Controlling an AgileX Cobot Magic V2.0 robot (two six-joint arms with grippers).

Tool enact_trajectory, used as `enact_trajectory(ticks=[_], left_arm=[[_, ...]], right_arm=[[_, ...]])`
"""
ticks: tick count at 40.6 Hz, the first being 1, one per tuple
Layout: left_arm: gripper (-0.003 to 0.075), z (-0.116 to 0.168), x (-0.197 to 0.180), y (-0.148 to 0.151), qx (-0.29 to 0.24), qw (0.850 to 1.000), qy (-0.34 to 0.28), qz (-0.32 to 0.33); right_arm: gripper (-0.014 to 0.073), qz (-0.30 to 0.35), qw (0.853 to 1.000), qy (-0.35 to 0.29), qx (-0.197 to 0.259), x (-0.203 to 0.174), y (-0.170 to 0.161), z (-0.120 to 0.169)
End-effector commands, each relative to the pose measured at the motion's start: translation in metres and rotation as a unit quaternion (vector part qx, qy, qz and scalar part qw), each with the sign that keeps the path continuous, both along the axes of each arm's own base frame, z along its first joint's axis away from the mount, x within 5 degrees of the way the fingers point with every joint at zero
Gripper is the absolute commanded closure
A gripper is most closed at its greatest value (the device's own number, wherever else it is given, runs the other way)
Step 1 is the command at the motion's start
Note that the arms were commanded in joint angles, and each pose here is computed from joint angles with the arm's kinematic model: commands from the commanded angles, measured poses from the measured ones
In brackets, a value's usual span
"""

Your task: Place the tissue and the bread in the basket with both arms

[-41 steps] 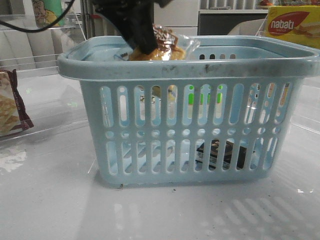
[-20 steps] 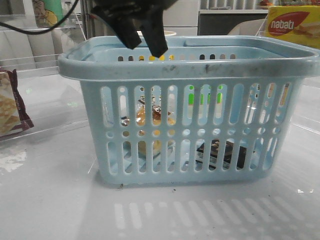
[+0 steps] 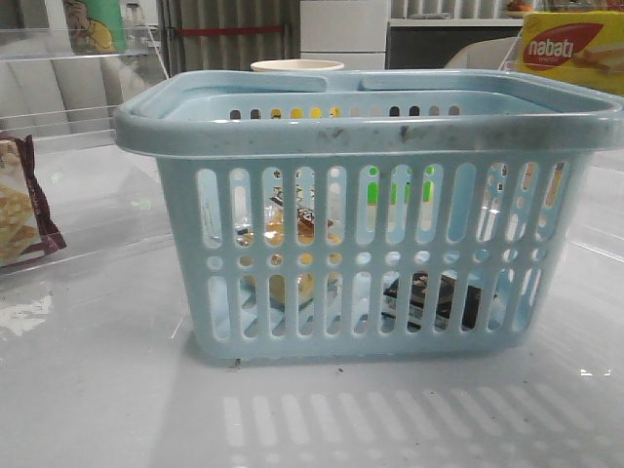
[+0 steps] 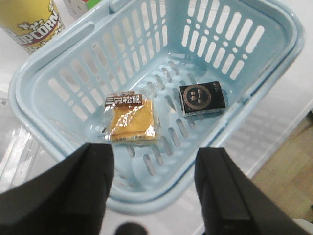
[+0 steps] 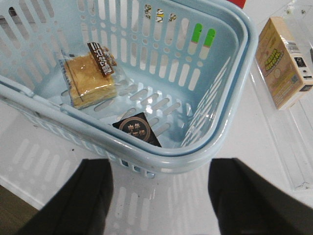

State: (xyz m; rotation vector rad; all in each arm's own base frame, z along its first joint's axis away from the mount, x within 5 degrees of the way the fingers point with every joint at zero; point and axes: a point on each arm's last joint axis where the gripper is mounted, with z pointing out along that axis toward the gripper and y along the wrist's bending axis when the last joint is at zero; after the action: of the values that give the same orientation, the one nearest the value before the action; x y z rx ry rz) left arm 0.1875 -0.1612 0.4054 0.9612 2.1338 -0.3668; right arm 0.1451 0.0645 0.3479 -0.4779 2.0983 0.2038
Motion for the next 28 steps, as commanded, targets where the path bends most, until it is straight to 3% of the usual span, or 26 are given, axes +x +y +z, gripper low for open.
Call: enact_trajectory(ticks=[1,15,28], left_arm=[[0.0284,0.017,-0.03,0.022,-0.057,0.997,-0.056,0.0],[0.0284,-0.021,-0.091,0.073,-0.072,0.995,-0.076,0.002],[0.0284,-0.035,-0.097,0.079,-0.094,0.99,-0.109,0.008]], right_arm=[[0.0066,0.003,0.999,-0.051,0.009,0.001,0.0,0.016],[0.0066,0.003,0.999,-0.051,0.009,0.001,0.0,0.016],[0.0066,-0.001,0.998,-0.057,0.008,-0.029,-0.015,0.023]])
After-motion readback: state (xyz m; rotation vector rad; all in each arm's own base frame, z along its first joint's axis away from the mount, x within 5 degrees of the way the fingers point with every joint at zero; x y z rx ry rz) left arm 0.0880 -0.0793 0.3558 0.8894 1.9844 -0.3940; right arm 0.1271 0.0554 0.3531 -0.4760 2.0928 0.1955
